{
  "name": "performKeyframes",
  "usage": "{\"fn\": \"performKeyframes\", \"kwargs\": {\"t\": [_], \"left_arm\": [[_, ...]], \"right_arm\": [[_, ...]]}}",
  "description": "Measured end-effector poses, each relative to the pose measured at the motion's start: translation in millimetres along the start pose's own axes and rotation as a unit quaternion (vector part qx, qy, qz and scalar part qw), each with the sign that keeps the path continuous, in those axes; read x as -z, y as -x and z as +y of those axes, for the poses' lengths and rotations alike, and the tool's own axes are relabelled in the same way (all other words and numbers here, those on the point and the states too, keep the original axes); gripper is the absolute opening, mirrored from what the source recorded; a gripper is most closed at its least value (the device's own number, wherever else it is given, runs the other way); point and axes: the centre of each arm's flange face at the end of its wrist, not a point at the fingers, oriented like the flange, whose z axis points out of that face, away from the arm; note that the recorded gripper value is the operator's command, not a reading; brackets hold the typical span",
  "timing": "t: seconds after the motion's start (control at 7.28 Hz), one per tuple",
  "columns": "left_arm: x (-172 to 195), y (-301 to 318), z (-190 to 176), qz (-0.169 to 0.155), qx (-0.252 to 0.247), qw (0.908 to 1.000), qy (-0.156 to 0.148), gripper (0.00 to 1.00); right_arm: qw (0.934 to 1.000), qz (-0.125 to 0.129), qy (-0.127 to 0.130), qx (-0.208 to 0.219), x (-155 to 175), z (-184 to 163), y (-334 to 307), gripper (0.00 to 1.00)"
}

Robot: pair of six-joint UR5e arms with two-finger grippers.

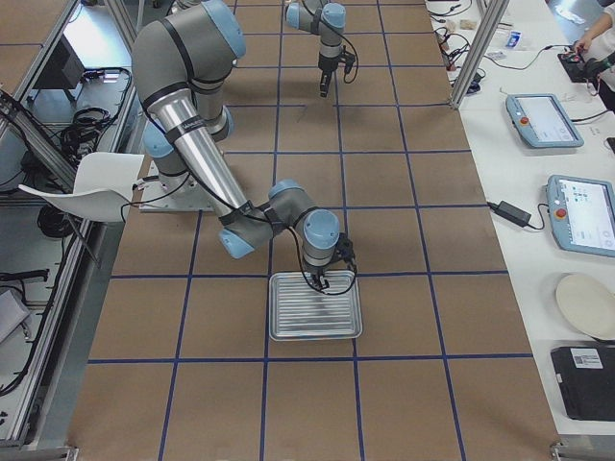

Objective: Place bearing gear from tray to pile

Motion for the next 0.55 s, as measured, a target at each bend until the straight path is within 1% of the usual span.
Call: {"fn": "performKeyframes", "kwargs": {"t": [0.14, 0.41, 0.55], "left_arm": [[25.3, 28.2, -12.3, -0.005, 0.003, 1.0000, 0.007, 0.00], [93.5, 115.8, -39.0, -0.004, 0.030, 0.9994, 0.020, 0.00], [121.9, 169.5, -43.6, 0.000, 0.037, 0.9990, 0.024, 0.00]], "right_arm": [[1.0000, -0.001, 0.000, 0.000, -0.7, -0.1, -0.2, 0.50], [1.0000, -0.003, 0.001, 0.000, -6.6, -0.8, -2.3, 0.49], [1.0000, -0.003, 0.001, 0.000, -9.1, -1.3, -3.8, 0.39]]}}
